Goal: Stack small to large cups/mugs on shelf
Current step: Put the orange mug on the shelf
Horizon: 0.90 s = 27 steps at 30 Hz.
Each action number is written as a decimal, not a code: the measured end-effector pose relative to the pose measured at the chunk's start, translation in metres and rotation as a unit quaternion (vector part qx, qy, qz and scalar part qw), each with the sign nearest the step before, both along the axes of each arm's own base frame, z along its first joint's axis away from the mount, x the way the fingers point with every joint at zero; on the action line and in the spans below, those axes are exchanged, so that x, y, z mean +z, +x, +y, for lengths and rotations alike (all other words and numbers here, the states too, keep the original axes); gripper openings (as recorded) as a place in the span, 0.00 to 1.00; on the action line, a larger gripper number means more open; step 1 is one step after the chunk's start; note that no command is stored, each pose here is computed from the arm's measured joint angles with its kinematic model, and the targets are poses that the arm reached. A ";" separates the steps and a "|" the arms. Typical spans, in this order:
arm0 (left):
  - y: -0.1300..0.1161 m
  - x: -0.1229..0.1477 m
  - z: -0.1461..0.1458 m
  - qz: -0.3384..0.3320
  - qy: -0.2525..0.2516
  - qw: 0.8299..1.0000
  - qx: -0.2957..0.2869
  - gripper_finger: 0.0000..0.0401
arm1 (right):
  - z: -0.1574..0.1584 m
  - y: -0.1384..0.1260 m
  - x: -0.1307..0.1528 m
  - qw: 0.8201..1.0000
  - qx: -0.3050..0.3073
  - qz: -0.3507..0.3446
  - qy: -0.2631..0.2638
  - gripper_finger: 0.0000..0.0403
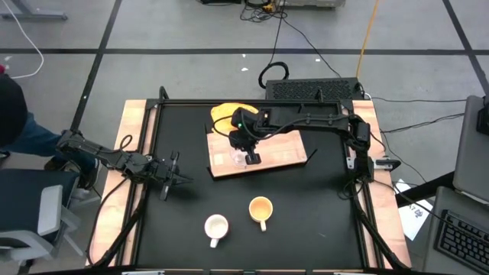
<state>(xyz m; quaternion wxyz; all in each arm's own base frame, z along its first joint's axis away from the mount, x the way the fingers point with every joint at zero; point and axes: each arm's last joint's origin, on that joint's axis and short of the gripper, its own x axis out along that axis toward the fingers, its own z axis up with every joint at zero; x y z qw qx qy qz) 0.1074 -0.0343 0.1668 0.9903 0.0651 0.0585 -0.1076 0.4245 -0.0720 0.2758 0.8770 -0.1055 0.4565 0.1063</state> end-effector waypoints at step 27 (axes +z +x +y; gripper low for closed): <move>0.000 0.000 0.000 0.000 0.000 1.000 0.000 0.09 | 0.031 -0.126 0.059 0.990 -0.012 -0.144 -0.006 0.00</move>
